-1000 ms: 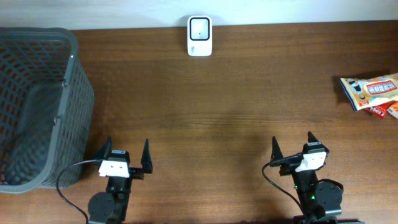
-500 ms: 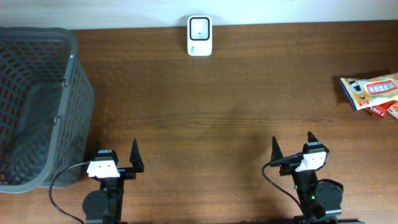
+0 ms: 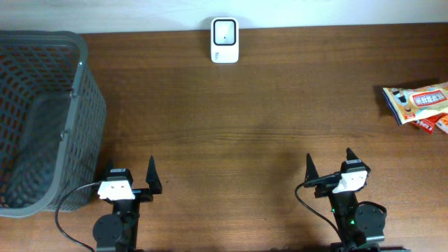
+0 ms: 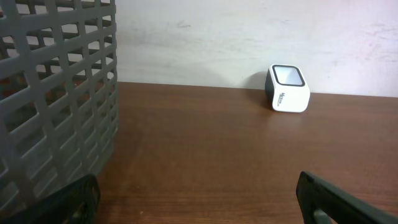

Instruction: Scan the item barcode

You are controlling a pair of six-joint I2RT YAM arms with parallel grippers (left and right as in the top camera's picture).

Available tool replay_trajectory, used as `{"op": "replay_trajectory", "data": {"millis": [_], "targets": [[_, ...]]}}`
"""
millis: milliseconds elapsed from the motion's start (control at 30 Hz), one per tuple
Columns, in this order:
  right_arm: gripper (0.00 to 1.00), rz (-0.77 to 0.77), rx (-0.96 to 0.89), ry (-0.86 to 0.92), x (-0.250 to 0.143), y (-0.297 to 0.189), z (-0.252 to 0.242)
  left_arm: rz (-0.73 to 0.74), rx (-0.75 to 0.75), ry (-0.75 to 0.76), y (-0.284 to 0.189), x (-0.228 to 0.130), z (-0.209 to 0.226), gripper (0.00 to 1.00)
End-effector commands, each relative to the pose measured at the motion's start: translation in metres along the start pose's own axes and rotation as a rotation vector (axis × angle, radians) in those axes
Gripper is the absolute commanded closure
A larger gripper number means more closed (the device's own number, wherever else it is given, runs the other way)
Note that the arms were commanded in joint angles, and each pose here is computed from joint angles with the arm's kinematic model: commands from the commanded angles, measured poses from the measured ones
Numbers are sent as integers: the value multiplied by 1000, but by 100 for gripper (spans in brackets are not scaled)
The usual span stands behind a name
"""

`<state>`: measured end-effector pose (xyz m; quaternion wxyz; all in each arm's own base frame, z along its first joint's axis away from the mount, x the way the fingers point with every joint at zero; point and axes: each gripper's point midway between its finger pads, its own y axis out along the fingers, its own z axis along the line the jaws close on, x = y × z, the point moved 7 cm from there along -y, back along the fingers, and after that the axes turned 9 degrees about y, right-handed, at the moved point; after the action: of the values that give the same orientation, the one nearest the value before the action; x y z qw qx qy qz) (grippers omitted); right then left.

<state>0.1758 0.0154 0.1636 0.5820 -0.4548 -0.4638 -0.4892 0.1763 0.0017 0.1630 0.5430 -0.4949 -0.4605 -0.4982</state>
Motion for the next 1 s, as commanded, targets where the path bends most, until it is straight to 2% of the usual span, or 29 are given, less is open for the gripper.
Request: {"op": "replay_trajectory", "data": {"millis": [0,967], "targets": [[2,1,-2,4,-2,0,0,1,-1,16,0,-1,0,1],[1,-1,-2,19,-2,0,0,1,-1,16,0,-1,0,1]]}}
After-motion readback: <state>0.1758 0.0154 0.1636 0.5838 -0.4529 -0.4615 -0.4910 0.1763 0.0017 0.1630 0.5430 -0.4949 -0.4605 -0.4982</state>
